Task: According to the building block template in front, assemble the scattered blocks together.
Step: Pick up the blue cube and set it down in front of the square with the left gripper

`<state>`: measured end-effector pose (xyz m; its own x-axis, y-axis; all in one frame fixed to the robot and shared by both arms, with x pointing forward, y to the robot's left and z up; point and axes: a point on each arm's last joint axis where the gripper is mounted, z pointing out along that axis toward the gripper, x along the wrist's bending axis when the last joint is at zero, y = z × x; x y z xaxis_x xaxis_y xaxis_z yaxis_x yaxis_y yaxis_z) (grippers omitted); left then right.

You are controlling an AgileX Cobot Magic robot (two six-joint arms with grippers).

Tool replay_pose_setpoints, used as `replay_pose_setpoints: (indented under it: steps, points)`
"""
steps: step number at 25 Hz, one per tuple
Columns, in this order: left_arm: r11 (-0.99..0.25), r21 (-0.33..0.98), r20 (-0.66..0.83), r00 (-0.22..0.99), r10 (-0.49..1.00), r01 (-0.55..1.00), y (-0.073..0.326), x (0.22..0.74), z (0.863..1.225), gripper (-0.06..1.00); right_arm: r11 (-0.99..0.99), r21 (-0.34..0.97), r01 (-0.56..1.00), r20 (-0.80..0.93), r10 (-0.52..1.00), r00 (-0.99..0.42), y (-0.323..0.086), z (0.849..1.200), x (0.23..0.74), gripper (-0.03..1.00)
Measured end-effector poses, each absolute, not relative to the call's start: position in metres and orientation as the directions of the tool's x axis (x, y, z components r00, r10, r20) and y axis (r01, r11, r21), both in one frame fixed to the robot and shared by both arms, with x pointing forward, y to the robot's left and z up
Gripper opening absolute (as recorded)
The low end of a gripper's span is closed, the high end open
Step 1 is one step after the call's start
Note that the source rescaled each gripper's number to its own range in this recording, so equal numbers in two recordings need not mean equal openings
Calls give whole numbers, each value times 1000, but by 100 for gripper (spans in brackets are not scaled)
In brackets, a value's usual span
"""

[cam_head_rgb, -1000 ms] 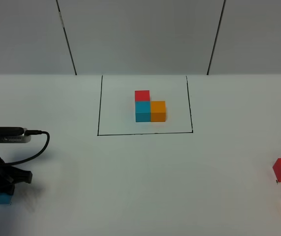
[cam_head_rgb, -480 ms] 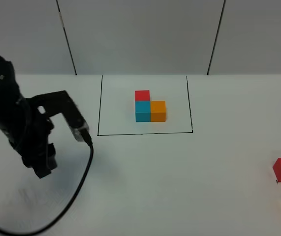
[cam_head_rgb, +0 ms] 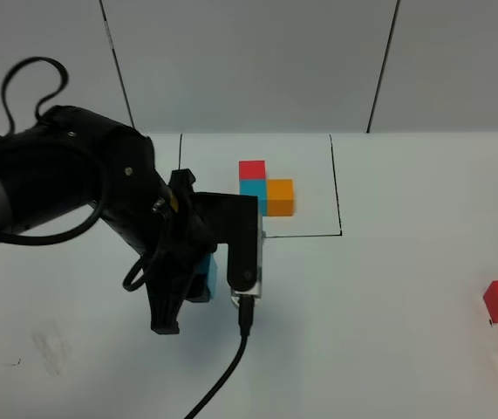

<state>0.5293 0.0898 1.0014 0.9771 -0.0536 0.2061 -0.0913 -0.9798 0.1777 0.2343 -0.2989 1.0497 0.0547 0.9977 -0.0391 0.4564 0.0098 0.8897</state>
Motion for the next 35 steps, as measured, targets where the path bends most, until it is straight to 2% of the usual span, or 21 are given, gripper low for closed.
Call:
replay_pose_setpoints:
  steps: [12,26,35]
  points:
    - [-984,130,141,984,-105,-124,66,536,943,0,10,890,456,-39,998,55,-299,1050,234,11]
    - [-979,154,172,979,-105,-132,57,547,915,0,10,890,456,-39,998,55,-299,1050,234,11]
    - [-984,127,127,986,-109,-125,57,547,891,0,10,890,456,-39,998,55,-299,1050,234,11]
